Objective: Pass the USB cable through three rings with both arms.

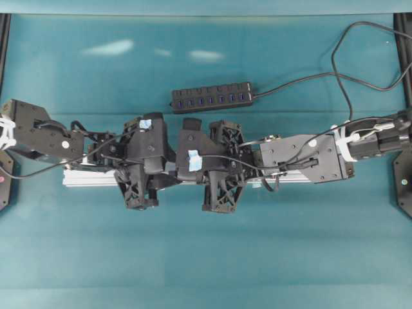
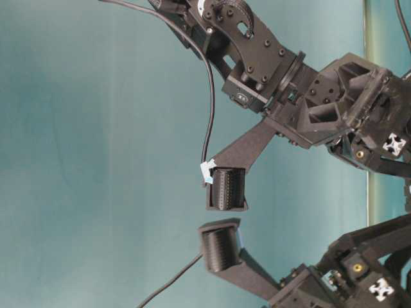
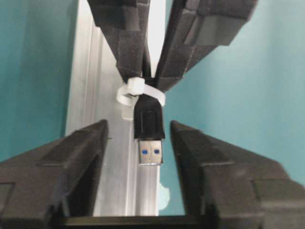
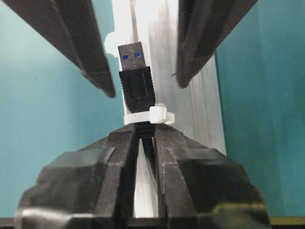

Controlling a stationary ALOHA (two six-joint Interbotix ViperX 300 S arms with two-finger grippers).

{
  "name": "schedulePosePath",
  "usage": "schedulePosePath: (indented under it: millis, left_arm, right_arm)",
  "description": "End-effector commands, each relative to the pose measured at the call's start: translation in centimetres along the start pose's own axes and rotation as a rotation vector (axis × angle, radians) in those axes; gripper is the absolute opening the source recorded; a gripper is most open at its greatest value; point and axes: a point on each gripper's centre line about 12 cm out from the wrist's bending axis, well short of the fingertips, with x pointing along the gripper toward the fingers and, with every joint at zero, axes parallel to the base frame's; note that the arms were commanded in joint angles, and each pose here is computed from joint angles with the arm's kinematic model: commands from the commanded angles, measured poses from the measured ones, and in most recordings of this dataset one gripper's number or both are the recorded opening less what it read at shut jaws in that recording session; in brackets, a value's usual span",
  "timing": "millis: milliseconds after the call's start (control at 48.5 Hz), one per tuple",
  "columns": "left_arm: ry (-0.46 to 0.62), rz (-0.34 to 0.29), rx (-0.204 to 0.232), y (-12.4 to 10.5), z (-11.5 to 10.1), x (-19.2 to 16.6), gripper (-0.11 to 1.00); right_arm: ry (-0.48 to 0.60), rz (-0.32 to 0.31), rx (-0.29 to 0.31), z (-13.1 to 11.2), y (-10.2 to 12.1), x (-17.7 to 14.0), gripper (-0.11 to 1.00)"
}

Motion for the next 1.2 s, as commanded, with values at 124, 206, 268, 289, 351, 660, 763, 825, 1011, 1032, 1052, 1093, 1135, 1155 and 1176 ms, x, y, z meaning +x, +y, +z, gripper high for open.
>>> schedulePosePath:
  millis: [124, 206, 268, 289, 351, 660, 763, 825, 1011, 1032, 1052, 1093, 1135, 1155, 1176]
  left_arm:
    - [-0.015, -0.002, 0.003, -0.08, 0.63, 0.28, 0.53]
    - [-0.014, -0.001, 0.002, -0.02, 0.64, 0.32, 0.53]
    - [-0.014, -0.001, 0.002, -0.02, 0.64, 0.32, 0.53]
    - [-0.014, -0.001, 0.002, -0.02, 0.64, 0.32, 0.53]
    - [-0.012, -0.001, 0.0, -0.02, 0.57, 0.32, 0.51]
    - [-0.008, 0.0, 0.005, -0.02, 0.58, 0.36, 0.38]
    - [-0.012, 0.0, 0.005, -0.02, 0.73, 0.37, 0.22]
    - [-0.017, 0.001, 0.002, 0.03, 0.9, 0.34, 0.2]
    - [-0.02, 0.001, 0.005, 0.03, 1.05, 0.39, 0.2]
    - [-0.018, 0.001, 0.005, 0.03, 0.99, 0.38, 0.2]
    - [-0.02, 0.001, 0.005, 0.03, 1.03, 0.34, 0.2]
    - [-0.017, 0.001, 0.007, 0.03, 0.99, 0.34, 0.2]
    - [-0.014, 0.001, 0.007, 0.03, 0.91, 0.34, 0.2]
    - [-0.012, 0.001, 0.005, 0.03, 0.89, 0.34, 0.2]
    - [-0.011, 0.001, 0.007, 0.03, 0.88, 0.34, 0.2]
  right_arm:
    - [-0.024, 0.005, 0.014, 0.6, 0.1, -0.44, -0.07]
    - [-0.024, 0.005, 0.014, 0.6, 0.1, -0.44, -0.07]
    - [-0.024, 0.006, 0.013, 0.6, 0.17, -0.45, -0.07]
    - [-0.024, 0.005, 0.014, 0.6, 0.1, -0.44, -0.07]
    - [-0.024, 0.005, 0.014, 0.6, 0.1, -0.44, -0.07]
    - [-0.024, 0.005, 0.014, 0.6, 0.1, -0.44, -0.07]
    - [-0.025, 0.007, 0.014, 0.63, 0.17, -0.5, -0.07]
    - [-0.022, 0.008, 0.01, 0.53, 0.31, -0.44, -0.07]
    - [-0.02, 0.011, 0.002, 0.48, 0.56, -0.46, -0.07]
    - [-0.02, 0.011, 0.002, 0.48, 0.56, -0.46, -0.07]
    - [-0.018, 0.01, 0.002, 0.46, 0.55, -0.46, -0.07]
    - [-0.02, 0.011, 0.002, 0.48, 0.56, -0.46, -0.07]
    - [-0.018, 0.011, 0.004, 0.46, 0.56, -0.46, -0.07]
    - [-0.02, 0.01, 0.002, 0.5, 0.55, -0.52, -0.07]
    - [-0.018, 0.01, 0.002, 0.44, 0.55, -0.5, -0.07]
